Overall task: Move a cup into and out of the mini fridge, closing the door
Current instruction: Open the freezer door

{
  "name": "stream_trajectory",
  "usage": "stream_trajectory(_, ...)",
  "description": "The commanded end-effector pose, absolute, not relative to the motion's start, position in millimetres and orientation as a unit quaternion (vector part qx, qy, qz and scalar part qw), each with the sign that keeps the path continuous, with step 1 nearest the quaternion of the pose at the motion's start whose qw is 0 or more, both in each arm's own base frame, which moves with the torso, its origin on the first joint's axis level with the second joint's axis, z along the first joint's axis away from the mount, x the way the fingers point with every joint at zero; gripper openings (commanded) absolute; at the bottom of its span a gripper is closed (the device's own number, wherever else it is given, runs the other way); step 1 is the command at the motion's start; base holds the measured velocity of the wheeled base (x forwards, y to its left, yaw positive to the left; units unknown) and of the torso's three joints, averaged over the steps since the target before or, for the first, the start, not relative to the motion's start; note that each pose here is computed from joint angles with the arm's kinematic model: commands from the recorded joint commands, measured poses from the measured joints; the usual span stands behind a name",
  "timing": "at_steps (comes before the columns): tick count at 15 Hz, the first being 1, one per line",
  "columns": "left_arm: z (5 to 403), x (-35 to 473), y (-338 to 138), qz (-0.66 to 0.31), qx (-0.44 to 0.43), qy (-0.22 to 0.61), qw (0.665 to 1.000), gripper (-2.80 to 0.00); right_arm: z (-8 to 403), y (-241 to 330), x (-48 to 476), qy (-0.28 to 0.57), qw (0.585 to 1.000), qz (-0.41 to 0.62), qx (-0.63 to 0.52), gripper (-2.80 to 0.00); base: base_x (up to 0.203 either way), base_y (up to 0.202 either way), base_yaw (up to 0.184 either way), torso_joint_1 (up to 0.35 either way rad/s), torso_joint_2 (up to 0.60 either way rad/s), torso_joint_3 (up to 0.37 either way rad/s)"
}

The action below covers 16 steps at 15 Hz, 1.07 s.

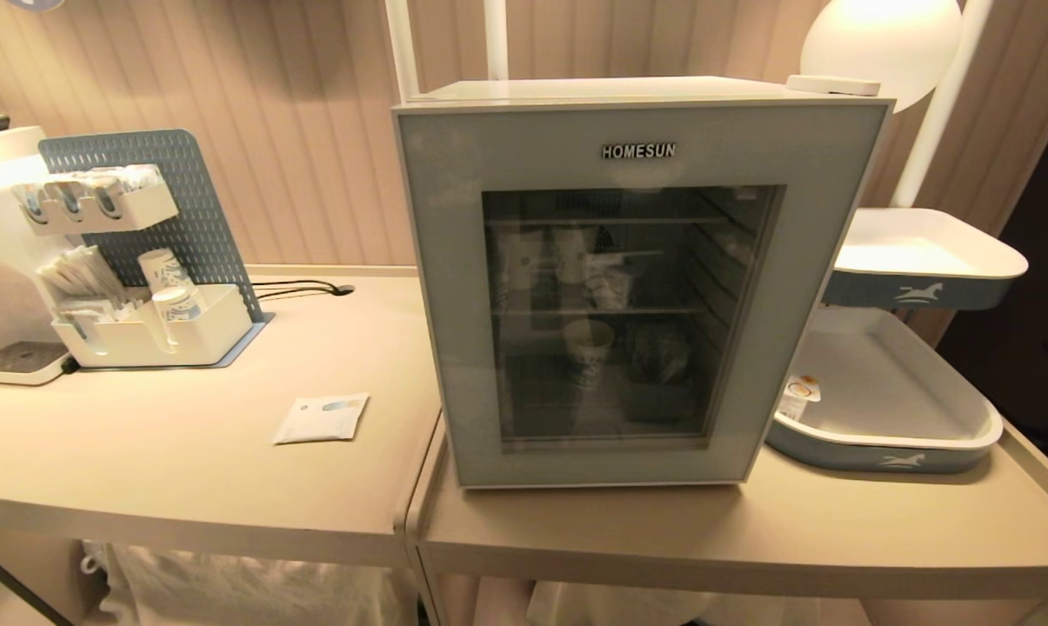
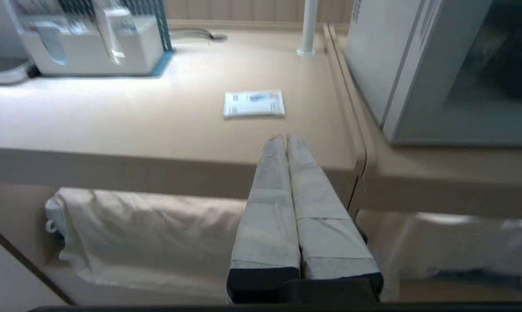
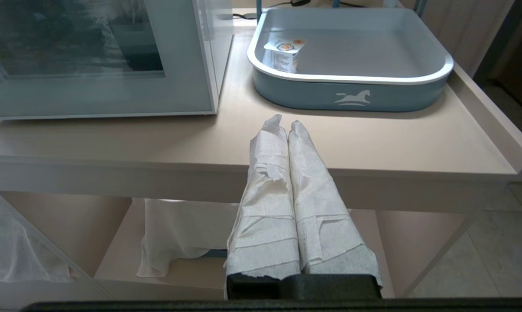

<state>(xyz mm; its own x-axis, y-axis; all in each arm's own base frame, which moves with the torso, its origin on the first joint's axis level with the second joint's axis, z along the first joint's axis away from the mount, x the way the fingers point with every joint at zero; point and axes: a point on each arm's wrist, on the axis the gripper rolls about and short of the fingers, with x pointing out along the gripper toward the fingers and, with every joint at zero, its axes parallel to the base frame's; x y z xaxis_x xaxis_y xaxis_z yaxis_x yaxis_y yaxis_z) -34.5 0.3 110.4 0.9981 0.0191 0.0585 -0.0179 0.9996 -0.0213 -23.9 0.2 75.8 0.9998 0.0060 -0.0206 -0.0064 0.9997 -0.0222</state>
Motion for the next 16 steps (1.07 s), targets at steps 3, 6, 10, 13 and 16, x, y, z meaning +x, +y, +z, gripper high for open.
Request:
stream_trajectory(3, 209.8, -54.7, 2.2, 0.047, -0.063, -0.062, 0.995, -2.80, 75.7, 0.2, -23.9, 0.011, 1.000, 0.003, -0.011, -2.80, 0.000, 0.000, 0.000, 0.000, 0.00, 0.000)
stream_trajectory(6, 265.6, -14.6, 3.6, 0.073, -0.095, 0.034, 0.992, -2.80, 75.7, 0.2, -23.9, 0.011, 1.000, 0.003, -0.011, -2.80, 0.000, 0.000, 0.000, 0.000, 0.00, 0.000)
stream_trajectory(10, 278.4, 97.5, 0.3, 0.059, -0.118, 0.175, 0.976, 0.00, 75.8, 0.2, -23.9, 0.010, 1.000, 0.003, -0.011, -2.80, 0.000, 0.000, 0.000, 0.000, 0.00, 0.000)
stream_trajectory(13, 260.2, 192.4, 3.5, -0.039, -0.163, 0.237, 0.957, 0.00, 76.0, 0.2, -23.9, 0.009, 1.000, 0.003, -0.011, -2.80, 0.000, 0.000, 0.000, 0.000, 0.00, 0.000)
stream_trajectory(16, 237.0, 247.5, 18.8, -0.274, -0.217, 0.213, 0.913, 0.00, 75.8, 0.2, -23.9, 0.010, 1.000, 0.003, -0.011, -2.80, 0.000, 0.000, 0.000, 0.000, 0.00, 0.000)
